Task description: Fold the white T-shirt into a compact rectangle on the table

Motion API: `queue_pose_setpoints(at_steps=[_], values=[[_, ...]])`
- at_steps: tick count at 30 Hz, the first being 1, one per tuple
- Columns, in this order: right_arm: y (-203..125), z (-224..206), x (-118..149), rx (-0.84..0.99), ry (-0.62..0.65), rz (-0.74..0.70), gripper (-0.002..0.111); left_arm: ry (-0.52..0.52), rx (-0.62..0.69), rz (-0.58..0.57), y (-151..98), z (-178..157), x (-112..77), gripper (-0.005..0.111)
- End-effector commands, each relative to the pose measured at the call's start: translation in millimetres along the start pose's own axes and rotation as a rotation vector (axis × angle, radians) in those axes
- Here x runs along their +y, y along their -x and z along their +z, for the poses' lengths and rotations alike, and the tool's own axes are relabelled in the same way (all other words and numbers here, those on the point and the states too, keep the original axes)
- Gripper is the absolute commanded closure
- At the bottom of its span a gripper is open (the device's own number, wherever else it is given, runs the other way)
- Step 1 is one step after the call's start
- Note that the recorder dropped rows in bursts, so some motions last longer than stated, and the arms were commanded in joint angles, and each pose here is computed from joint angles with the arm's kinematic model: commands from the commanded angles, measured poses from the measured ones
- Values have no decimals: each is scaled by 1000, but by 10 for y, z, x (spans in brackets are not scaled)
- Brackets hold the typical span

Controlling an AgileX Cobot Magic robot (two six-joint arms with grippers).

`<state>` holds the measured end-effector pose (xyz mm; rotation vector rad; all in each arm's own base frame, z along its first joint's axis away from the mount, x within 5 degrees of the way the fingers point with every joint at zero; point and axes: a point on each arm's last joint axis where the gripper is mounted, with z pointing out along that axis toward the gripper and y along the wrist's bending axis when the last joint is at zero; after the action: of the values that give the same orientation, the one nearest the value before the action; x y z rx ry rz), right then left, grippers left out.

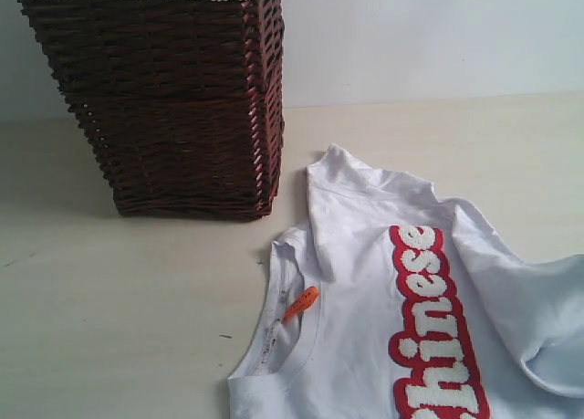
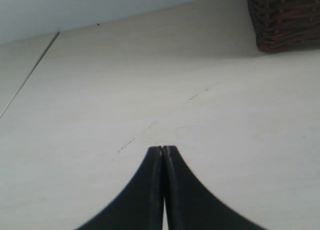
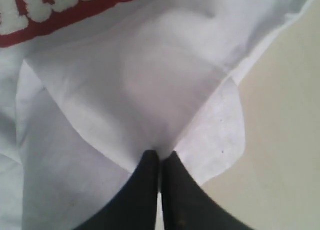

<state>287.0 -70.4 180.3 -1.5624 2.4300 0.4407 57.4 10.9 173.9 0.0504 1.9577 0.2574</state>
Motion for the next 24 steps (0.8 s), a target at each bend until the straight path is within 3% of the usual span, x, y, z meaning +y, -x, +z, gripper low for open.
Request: queue_pose_setpoints(at_steps=[1,5,9,16,21,24], values=[[16,-134,-127,4,-218,-22,108,-1,-4,-15,12,-2,0,107],[1,-246,-342,38,-489,-32,108,-1,-4,-15,12,-2,0,107],[-39,-275,-490,68,-639,-23,108,-1,-4,-15,12,-2,0,107],[-91,-279,-640,59,-780,84,108,-1,-4,-15,12,-2,0,107],[-114,-210,-683,41,-779,128,108,-1,-4,-15,12,-2,0,107],[-136,-188,-761,0,-843,216,108,-1,-4,-15,12,-2,0,107]])
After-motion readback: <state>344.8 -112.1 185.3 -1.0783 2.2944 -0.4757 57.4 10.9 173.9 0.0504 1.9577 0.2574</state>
